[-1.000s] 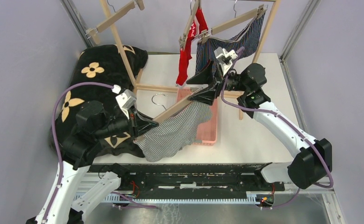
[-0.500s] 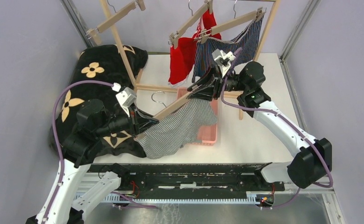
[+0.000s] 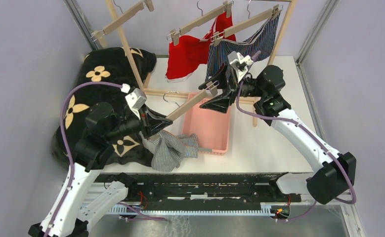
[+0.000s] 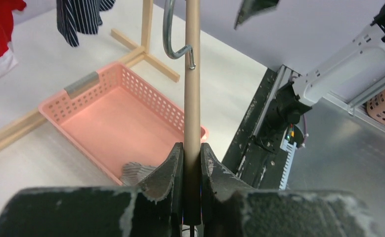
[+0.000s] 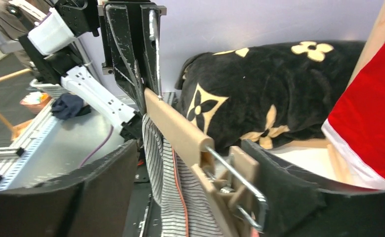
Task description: Remove the underwear clipped to the hanger
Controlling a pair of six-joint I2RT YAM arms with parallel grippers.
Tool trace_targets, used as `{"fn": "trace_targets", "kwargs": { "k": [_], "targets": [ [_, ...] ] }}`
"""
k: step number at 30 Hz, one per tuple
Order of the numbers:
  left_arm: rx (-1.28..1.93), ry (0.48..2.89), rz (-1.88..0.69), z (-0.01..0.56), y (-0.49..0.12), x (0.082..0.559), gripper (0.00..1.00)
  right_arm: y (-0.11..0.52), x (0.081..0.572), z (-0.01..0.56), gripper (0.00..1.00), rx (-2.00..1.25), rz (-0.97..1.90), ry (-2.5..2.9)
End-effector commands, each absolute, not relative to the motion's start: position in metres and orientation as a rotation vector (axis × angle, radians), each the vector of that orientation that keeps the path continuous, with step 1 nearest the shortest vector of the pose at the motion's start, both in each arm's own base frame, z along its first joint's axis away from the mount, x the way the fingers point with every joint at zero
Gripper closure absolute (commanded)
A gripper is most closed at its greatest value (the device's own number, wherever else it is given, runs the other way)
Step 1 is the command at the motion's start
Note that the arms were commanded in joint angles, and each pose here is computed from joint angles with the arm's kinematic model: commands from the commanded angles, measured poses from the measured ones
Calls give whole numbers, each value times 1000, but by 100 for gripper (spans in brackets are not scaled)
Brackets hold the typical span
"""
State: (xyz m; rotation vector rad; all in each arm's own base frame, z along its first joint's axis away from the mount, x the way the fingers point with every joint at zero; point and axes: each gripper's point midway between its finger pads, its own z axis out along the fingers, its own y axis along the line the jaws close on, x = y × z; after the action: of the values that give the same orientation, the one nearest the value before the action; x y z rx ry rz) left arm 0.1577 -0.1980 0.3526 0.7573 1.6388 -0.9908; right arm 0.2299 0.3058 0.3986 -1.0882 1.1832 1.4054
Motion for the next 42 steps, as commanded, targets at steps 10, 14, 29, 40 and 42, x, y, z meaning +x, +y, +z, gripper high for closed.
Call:
{"fn": "trace_targets", "kwargs": {
  "k": [10, 14, 29, 40, 42],
  "targets": [
    [709, 1349, -1016, 422, -221, 197, 97, 279, 234, 433, 0, -893, 1117, 1109],
    [691, 1299, -1027, 434, -221, 197, 97, 264, 241, 432, 0, -786, 1027, 1123],
    [696, 1059, -1074, 488, -234, 208, 97, 238, 276, 436, 9, -468, 937, 1062],
    [752, 967, -1111, 492, -254, 230, 97, 259, 264, 495, 25, -584, 1273, 794],
    [764, 953, -1124, 491, -257, 232, 97, 261, 266, 499, 23, -588, 1324, 765]
  ]
}}
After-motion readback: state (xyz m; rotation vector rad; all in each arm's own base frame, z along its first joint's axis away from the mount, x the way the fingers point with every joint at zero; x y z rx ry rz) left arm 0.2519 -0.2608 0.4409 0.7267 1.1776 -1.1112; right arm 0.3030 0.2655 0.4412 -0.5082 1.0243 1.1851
